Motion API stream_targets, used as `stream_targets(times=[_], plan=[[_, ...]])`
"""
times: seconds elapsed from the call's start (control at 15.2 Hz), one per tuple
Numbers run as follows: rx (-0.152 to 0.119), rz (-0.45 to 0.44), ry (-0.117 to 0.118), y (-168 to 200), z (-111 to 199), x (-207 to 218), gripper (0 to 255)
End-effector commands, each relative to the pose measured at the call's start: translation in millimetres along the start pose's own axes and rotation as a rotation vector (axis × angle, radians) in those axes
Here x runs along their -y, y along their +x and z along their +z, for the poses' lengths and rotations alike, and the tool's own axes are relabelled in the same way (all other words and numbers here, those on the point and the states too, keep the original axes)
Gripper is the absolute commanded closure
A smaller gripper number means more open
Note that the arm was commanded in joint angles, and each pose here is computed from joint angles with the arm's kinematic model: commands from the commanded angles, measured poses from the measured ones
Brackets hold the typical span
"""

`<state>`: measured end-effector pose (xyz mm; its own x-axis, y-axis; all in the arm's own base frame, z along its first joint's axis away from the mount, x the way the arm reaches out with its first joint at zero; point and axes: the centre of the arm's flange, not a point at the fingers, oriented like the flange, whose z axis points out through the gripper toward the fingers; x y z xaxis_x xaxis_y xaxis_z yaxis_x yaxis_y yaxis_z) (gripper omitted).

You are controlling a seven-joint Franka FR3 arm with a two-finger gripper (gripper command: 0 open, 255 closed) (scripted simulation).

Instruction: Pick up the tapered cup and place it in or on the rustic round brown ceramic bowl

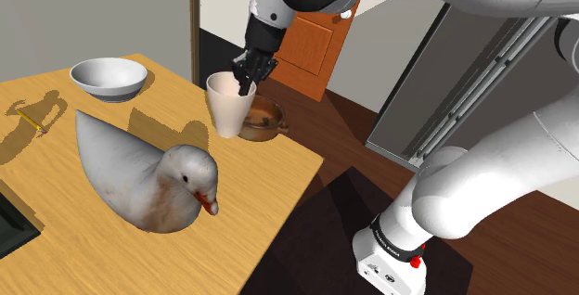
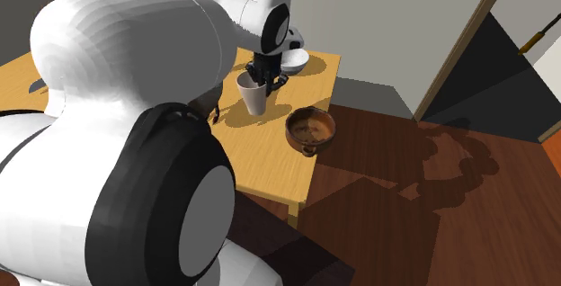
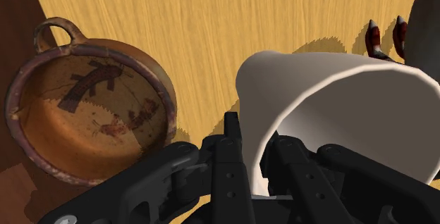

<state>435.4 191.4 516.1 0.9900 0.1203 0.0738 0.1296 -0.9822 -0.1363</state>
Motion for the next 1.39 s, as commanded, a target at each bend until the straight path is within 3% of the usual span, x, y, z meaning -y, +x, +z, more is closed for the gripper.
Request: stream_targets(times=[0.0,0.2,1.19,1.32], plan=[[0.0,0.0,0.0,0,-11,1,255],[0.0,0.0,0.0,1,-25,3,255],[0.0,0.0,0.0,74,-84,-175,255],[0.0,0.0,0.0,73,-74,-177,255]])
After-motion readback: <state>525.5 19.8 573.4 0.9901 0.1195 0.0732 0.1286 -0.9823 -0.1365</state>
